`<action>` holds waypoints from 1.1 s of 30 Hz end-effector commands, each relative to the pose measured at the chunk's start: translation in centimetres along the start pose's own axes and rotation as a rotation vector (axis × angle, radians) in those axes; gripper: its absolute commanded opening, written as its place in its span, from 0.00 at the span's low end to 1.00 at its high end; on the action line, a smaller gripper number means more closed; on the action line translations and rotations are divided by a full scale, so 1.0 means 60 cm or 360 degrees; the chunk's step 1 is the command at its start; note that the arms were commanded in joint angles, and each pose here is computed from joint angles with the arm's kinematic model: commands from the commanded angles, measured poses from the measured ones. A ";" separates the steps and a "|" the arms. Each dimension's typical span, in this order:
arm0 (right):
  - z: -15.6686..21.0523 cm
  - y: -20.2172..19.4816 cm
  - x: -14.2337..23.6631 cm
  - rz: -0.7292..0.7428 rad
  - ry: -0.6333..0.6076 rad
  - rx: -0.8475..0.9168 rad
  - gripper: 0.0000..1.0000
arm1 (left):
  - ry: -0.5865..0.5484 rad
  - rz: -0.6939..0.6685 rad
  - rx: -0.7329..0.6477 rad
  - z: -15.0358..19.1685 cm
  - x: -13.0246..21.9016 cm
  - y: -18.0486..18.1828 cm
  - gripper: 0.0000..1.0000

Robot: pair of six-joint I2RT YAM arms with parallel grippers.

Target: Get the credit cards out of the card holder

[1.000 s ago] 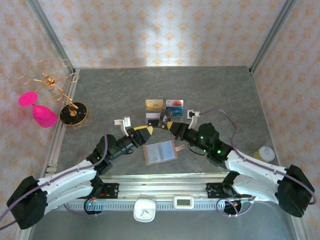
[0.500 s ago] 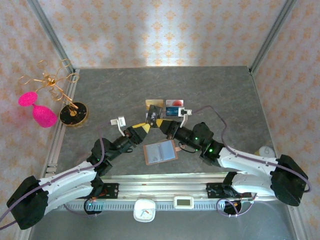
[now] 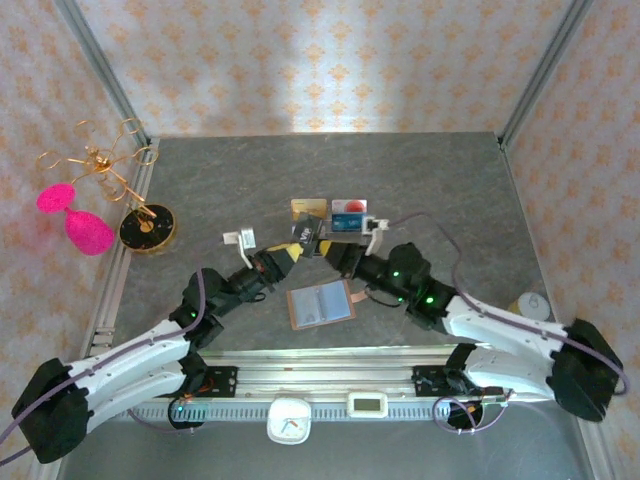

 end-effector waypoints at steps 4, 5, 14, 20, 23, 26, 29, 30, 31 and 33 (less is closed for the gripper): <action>-0.051 -0.079 0.095 0.0461 -0.0061 0.0083 0.18 | 0.0514 -0.0268 -0.0560 -0.005 -0.057 -0.008 0.00; -0.058 -0.086 0.105 0.0508 -0.0077 0.0086 0.18 | 0.0553 -0.0311 -0.0615 -0.007 -0.065 -0.003 0.00; -0.066 -0.147 0.141 0.0616 -0.0117 -0.0036 0.15 | 0.0819 -0.0247 -0.1393 0.004 -0.111 0.029 0.00; -0.063 -0.159 0.139 0.0613 -0.0117 -0.0062 0.14 | 0.1088 -0.0148 -0.1507 0.018 -0.158 0.062 0.00; -0.060 -0.166 0.137 0.0632 -0.0103 -0.0065 0.14 | 0.1224 -0.0143 -0.1581 0.026 -0.178 0.085 0.00; -0.057 -0.176 0.134 0.0661 -0.0086 -0.0076 0.14 | 0.1280 -0.0089 -0.1602 0.023 -0.194 0.103 0.00; -0.057 -0.183 0.129 0.0680 -0.0070 -0.0082 0.13 | 0.1326 -0.0028 -0.1600 0.020 -0.212 0.120 0.00; -0.058 -0.185 0.127 0.0690 -0.0066 -0.0084 0.13 | 0.1346 -0.0014 -0.1598 0.019 -0.219 0.126 0.00; -0.060 -0.187 0.126 0.0699 -0.0064 -0.0083 0.13 | 0.1373 0.0000 -0.1605 0.020 -0.226 0.131 0.00; -0.064 -0.190 0.123 0.0711 -0.0070 -0.0076 0.13 | 0.1445 0.0011 -0.1630 0.025 -0.237 0.144 0.00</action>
Point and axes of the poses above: each hand's point on the last joint's axis, 136 mm out from that joint toward the fingers, its own x axis back along the fingers, its own y axis along the line the jaws close on, z = x × y, the point moved 6 cm from there along x, back along the fingers, and after that the axes turned 4 degrees about x, right-handed, at the moved point
